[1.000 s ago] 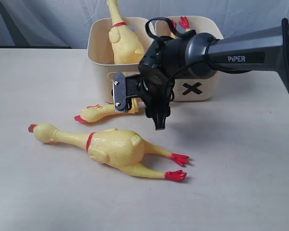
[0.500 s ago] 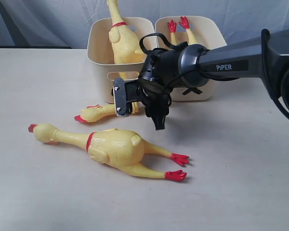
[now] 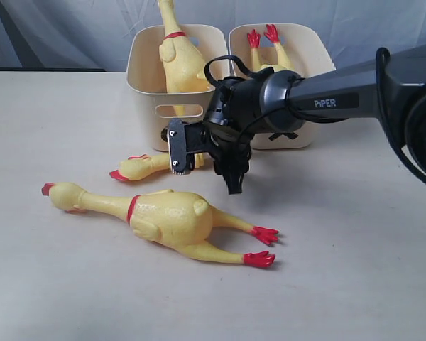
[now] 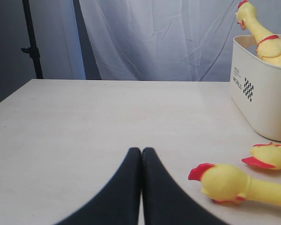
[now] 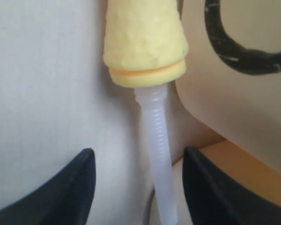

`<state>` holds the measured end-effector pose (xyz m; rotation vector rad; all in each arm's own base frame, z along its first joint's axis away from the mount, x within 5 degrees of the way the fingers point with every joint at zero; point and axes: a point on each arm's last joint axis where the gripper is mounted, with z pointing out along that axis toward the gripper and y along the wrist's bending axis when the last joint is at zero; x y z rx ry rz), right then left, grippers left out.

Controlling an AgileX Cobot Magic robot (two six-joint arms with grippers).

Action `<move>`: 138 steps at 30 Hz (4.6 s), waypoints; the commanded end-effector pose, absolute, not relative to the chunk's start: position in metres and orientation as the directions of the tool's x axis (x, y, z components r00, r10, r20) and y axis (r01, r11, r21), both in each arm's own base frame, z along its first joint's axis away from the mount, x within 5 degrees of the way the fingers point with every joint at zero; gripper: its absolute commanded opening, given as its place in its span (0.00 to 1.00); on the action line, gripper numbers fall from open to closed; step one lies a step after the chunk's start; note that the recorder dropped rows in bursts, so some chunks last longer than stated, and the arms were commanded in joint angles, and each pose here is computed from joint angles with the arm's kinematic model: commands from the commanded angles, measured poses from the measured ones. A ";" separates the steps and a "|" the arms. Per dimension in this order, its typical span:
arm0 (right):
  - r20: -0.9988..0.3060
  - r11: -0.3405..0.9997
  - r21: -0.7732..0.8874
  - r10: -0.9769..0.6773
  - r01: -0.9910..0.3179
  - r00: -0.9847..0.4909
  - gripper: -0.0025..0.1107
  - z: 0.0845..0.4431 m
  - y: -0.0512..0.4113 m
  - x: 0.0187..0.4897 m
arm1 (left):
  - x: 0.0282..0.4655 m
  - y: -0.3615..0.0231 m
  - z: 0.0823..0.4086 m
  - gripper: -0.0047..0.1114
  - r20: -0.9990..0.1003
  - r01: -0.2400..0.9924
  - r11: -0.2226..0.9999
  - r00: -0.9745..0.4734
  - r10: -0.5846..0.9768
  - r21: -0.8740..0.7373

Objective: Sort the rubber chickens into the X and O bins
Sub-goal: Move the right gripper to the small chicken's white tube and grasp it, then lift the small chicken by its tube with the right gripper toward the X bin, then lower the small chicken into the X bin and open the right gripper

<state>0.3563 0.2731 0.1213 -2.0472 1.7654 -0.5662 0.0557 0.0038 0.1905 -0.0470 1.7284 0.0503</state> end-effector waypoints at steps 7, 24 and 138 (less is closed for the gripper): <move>0.044 -0.071 -0.552 -0.997 -0.831 0.056 0.49 0.124 0.265 0.363 | 0.055 0.004 0.192 0.04 -0.990 -0.058 0.998 -0.143 -0.008 0.001; 0.070 -0.065 -0.514 -0.997 -0.855 0.034 0.24 0.101 0.262 0.364 | 0.055 0.004 0.192 0.04 -0.990 -0.058 0.998 -0.143 -0.008 0.001; -0.580 0.851 -0.395 -0.522 -0.345 -0.625 0.34 0.284 0.161 0.374 | 0.055 0.004 0.192 0.04 -0.990 -0.058 0.998 -0.143 -0.008 0.001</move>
